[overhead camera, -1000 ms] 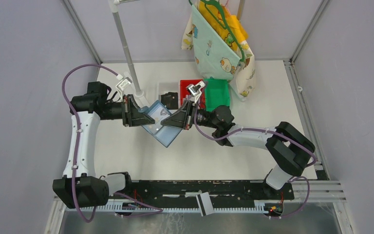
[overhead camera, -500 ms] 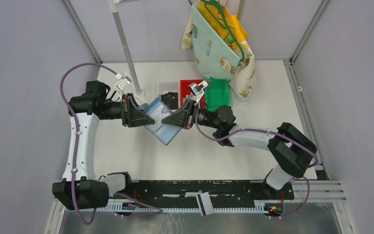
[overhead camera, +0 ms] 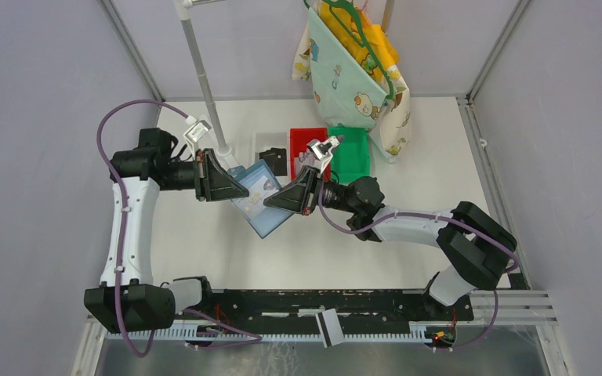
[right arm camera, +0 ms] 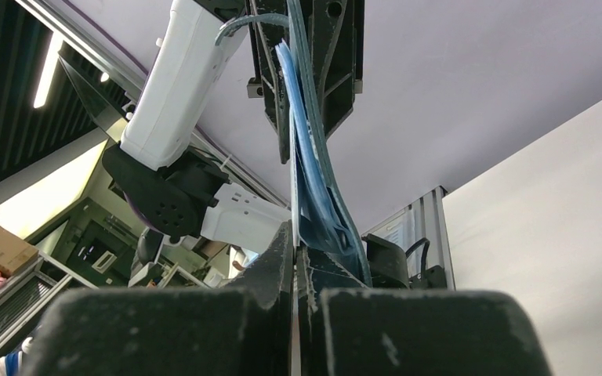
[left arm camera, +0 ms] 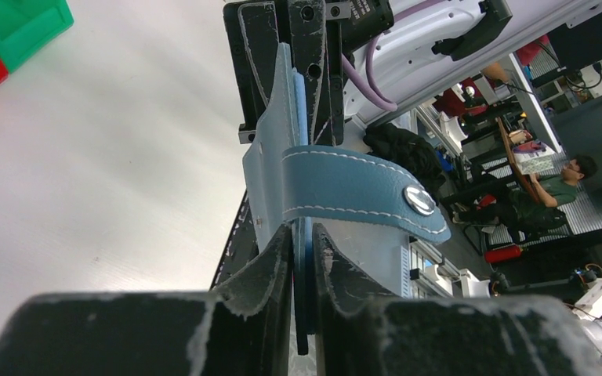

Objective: Take the credit cards out of the card holder
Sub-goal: Remove the credit card from the card holder.

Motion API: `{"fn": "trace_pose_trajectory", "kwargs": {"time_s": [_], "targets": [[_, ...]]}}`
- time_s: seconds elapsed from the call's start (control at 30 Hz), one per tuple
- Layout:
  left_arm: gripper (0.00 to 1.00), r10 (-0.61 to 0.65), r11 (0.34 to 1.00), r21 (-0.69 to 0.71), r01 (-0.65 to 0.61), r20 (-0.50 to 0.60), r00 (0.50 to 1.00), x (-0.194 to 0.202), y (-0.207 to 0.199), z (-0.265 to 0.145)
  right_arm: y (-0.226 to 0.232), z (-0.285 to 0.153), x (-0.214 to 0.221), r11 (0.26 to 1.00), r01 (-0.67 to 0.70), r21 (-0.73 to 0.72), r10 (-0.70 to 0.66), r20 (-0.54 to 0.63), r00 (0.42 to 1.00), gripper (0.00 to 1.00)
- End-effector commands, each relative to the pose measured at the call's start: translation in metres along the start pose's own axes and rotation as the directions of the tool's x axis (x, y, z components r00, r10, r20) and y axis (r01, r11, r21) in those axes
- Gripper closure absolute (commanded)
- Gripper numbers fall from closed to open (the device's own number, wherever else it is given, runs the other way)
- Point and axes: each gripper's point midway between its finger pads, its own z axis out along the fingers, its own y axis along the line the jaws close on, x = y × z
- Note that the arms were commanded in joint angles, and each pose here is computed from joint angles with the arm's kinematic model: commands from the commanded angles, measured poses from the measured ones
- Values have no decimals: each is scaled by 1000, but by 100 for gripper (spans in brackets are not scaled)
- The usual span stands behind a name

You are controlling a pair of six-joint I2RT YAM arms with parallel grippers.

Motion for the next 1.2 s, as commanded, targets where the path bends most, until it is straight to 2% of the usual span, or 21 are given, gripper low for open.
{"fn": "trace_pose_trajectory", "kwargs": {"time_s": [0.0, 0.17, 0.23, 0.37, 0.4, 0.47, 0.6, 0.77, 0.83, 1.17], "targets": [[83, 77, 995, 53, -79, 51, 996, -14, -19, -2, 28, 0, -7, 994, 64, -89, -61, 32, 998, 100], [93, 96, 995, 37, -98, 49, 994, -15, -19, -3, 27, -1, -4, 994, 63, -88, -61, 25, 998, 99], [98, 101, 994, 34, -103, 53, 993, -16, -19, -3, 27, -1, -4, 995, 57, -88, -55, 26, 998, 90], [98, 95, 994, 39, -98, 62, 994, -17, -21, -4, 30, -2, -8, 994, 41, -100, -35, 59, 998, 69], [98, 96, 994, 42, -99, 64, 993, -17, -21, -4, 31, -1, -10, 994, 34, -106, -27, 73, 997, 66], [98, 94, 994, 45, -97, 66, 993, -17, -22, -4, 35, 0, -16, 991, 29, -130, -15, 105, 994, 65], [98, 88, 995, 46, -91, 66, 994, -17, -24, -4, 43, 1, -23, 984, 7, -180, 20, 147, 989, 72], [98, 84, 995, 50, -88, 71, 994, -19, -26, -4, 47, -3, -24, 978, 10, -209, 26, 169, 985, 94], [98, 83, 995, 53, -87, 72, 994, -20, -26, -4, 45, -5, -21, 981, 13, -194, 19, 166, 986, 99], [98, 89, 993, 64, -95, 86, 992, -28, -31, -6, 32, -15, -7, 992, 24, -120, -7, 137, 991, 100]]}}
